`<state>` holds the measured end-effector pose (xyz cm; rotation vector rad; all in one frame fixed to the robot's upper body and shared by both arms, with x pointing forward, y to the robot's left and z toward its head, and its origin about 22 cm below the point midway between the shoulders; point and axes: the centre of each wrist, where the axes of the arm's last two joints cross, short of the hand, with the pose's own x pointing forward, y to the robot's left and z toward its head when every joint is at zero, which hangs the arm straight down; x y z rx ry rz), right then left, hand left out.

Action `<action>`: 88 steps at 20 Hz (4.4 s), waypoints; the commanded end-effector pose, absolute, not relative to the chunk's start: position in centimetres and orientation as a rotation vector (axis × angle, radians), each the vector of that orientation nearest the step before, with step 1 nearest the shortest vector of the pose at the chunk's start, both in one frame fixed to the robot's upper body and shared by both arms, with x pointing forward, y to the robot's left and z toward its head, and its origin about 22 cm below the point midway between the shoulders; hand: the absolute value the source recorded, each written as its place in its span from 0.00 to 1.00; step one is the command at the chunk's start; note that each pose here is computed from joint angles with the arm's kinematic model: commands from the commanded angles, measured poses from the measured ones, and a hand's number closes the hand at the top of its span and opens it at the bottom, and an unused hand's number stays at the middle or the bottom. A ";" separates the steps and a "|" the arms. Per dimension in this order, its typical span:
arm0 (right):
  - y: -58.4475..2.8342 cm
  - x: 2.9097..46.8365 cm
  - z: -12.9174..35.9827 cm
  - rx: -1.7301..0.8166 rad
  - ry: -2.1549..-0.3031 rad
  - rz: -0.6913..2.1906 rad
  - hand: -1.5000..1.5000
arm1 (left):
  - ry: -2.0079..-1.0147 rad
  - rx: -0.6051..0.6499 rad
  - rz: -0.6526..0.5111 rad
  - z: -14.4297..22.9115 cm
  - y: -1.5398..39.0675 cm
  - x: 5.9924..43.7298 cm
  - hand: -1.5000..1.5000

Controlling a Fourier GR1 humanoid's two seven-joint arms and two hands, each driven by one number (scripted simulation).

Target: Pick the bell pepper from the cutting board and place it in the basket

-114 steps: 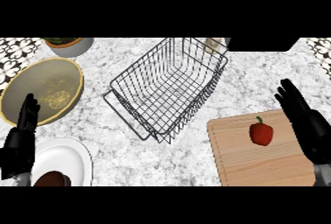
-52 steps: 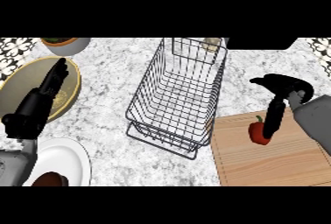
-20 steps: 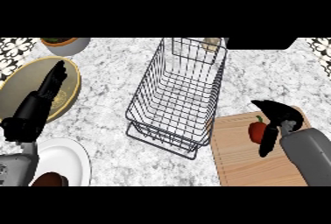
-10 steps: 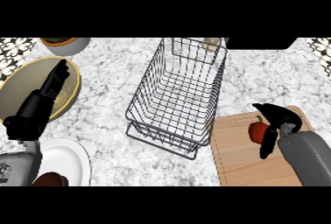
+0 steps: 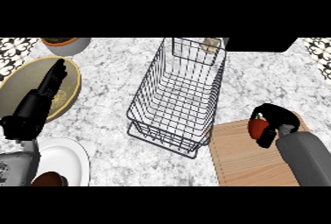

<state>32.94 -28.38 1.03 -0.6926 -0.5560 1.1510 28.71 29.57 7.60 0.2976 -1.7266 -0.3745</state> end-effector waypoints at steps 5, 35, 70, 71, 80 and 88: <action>-28.1 31.3 -1.1 -0.707 -0.606 1.247 1.00 | -1.714 0.297 -0.369 6.7 29.7 28.7 0.50; -27.8 26.0 26.6 -0.853 -1.819 0.556 1.00 | -1.730 0.312 -0.355 8.2 30.6 28.8 0.50; -9.2 35.9 29.6 -0.920 -1.242 1.032 1.00 | -1.722 0.302 -0.378 6.9 30.2 29.5 0.50; -8.0 35.4 30.0 -0.925 -1.254 1.072 1.00 | -1.720 0.289 -0.383 8.1 30.4 29.7 0.50; -9.1 36.5 28.8 -0.663 -1.250 1.055 0.00 | -1.721 0.295 -0.372 7.5 29.7 29.1 0.50; -9.6 35.5 30.3 -0.523 -1.496 0.566 0.00 | -1.709 0.285 -0.402 7.0 29.2 27.7 0.50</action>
